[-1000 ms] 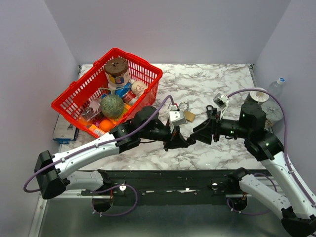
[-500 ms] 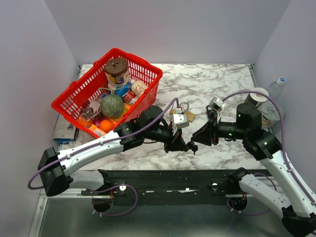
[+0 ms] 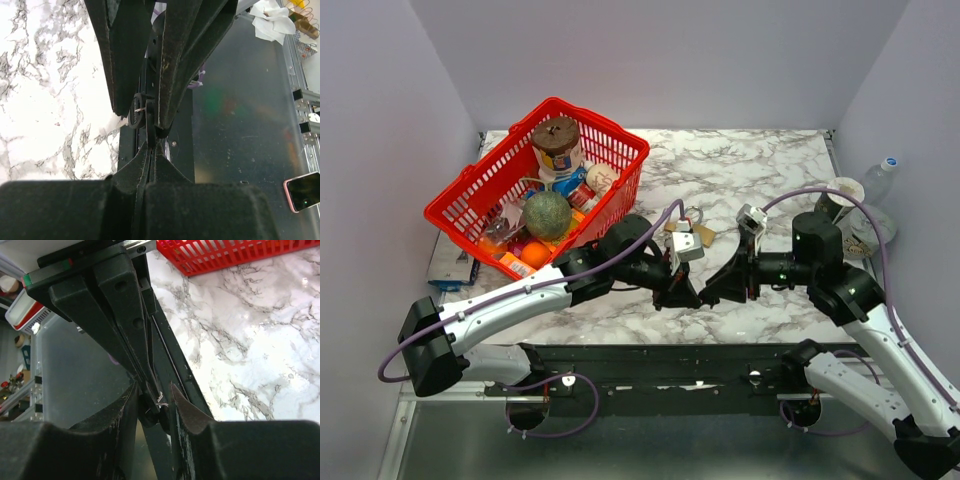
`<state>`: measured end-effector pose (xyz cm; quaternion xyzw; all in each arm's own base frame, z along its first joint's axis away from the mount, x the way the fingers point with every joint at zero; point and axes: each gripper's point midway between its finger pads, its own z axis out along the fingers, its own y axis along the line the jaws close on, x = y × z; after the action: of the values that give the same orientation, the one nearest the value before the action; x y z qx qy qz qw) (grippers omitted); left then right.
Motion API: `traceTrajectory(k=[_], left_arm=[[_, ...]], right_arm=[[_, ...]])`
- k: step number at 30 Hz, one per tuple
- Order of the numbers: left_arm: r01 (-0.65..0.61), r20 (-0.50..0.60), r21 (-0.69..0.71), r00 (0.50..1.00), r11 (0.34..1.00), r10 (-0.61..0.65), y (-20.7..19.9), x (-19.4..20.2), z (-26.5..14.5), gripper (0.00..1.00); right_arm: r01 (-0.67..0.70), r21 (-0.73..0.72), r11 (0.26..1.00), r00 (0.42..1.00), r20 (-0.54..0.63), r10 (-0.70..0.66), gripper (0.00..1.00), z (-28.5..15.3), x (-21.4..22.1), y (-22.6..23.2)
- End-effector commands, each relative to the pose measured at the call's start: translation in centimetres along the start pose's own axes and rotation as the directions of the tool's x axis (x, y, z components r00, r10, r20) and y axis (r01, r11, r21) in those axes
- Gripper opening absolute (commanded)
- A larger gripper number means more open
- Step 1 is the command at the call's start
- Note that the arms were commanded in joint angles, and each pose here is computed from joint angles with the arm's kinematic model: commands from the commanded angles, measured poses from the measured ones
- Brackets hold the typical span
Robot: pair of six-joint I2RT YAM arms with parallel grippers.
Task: Unlock with the key
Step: Pick up the key from the center of the board.
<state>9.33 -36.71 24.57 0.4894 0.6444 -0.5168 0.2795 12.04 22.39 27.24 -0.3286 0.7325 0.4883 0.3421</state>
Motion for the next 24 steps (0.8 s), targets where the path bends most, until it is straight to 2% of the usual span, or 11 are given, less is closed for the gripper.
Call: traceTrajectory(k=[1,3,9,13,16,20,21,23,24], left_arm=[[-0.047,0.028,0.033,0.999,0.998,0.046,-0.9,-1.6,-0.1,0.0],[-0.047,0.029,0.033,0.999,0.998,0.046,-0.9,-1.6,-0.2,0.0],[-0.05,0.033,0.027,0.998,0.998,0.049,-0.9,-1.7,-0.2,0.0],[-0.053,0.044,0.01,0.998,0.999,0.052,-0.7,-1.9,-0.3,0.0],[-0.054,0.053,-0.006,0.997,0.999,0.054,-0.5,-2.0,-0.4,0.0],[-0.055,0.072,-0.056,0.996,0.997,0.059,0.1,-2.7,-0.7,0.02],[-0.057,0.074,-0.066,0.995,0.996,0.062,0.2,-2.8,-0.8,0.23],[-0.066,0.091,-0.108,0.993,0.992,0.076,0.6,-3.3,-1.2,0.51],[-0.069,0.098,-0.119,0.992,0.991,0.08,0.7,-3.3,-1.4,0.75]], right_arm=[[-0.016,-0.045,0.999,1.0,-0.028,0.015,0.37,0.2,0.8,0.8],[-0.024,-0.043,0.999,0.999,-0.038,0.022,0.36,0.3,1.1,0.7],[-0.056,-0.05,0.997,0.996,-0.079,0.052,0.23,0.8,2.3,0.2],[-0.068,-0.053,0.996,0.994,-0.095,0.062,0.01,1.2,3.0,-0.1],[-0.062,-0.034,0.997,0.996,-0.066,0.06,0.01,1.3,2.8,-0.5],[-0.083,0.092,0.992,0.996,0.021,0.082,0.01,1.5,2.1,-2.7],[-0.126,0.147,0.981,0.991,0.056,0.119,0.01,1.6,2.0,-3.7],[-0.143,0.176,0.974,0.985,0.121,0.122,0.01,2.0,1.9,-5.1],[-0.183,0.181,0.966,0.975,0.159,0.155,0.01,2.2,1.7,-5.4]])
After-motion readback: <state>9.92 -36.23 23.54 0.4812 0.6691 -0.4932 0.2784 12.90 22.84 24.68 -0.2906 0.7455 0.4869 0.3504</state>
